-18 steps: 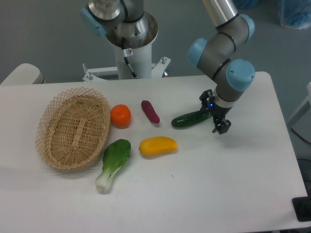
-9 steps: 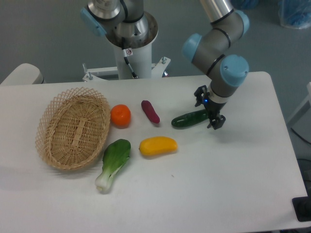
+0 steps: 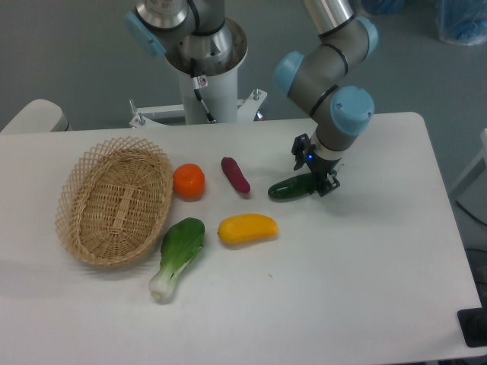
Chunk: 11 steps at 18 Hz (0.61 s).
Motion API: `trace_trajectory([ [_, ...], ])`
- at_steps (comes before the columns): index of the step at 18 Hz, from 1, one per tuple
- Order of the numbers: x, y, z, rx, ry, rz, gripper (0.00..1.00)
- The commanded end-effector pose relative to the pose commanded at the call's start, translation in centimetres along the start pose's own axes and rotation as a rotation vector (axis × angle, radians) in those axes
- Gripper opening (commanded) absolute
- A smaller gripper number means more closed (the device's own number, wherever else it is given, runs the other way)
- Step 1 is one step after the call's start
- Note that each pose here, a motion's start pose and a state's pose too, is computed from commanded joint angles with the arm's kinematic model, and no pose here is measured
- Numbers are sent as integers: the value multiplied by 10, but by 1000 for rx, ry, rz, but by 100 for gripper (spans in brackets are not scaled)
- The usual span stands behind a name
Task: Pick up the cucumber from the table
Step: 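Lift the grasped cucumber up off the table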
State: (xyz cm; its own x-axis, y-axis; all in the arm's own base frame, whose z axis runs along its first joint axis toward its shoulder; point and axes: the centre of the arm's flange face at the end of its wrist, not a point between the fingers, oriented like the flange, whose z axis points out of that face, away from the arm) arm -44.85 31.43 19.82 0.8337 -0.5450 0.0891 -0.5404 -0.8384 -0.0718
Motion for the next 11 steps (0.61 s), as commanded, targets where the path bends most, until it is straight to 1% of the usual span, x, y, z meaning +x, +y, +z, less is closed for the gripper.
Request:
trace_trajectory([
  [1, -5, -4, -7, -4, -14, 4, 16],
  [4, -22, -7, -25, -14, -54, -29, 15],
  [7, -41, -5, -46, -23, -94, -23, 15],
  [8, -47, -10, -52, -26, -109, -13, 15],
  [11, -72, -12, -64, -30, -120, -3, 15],
])
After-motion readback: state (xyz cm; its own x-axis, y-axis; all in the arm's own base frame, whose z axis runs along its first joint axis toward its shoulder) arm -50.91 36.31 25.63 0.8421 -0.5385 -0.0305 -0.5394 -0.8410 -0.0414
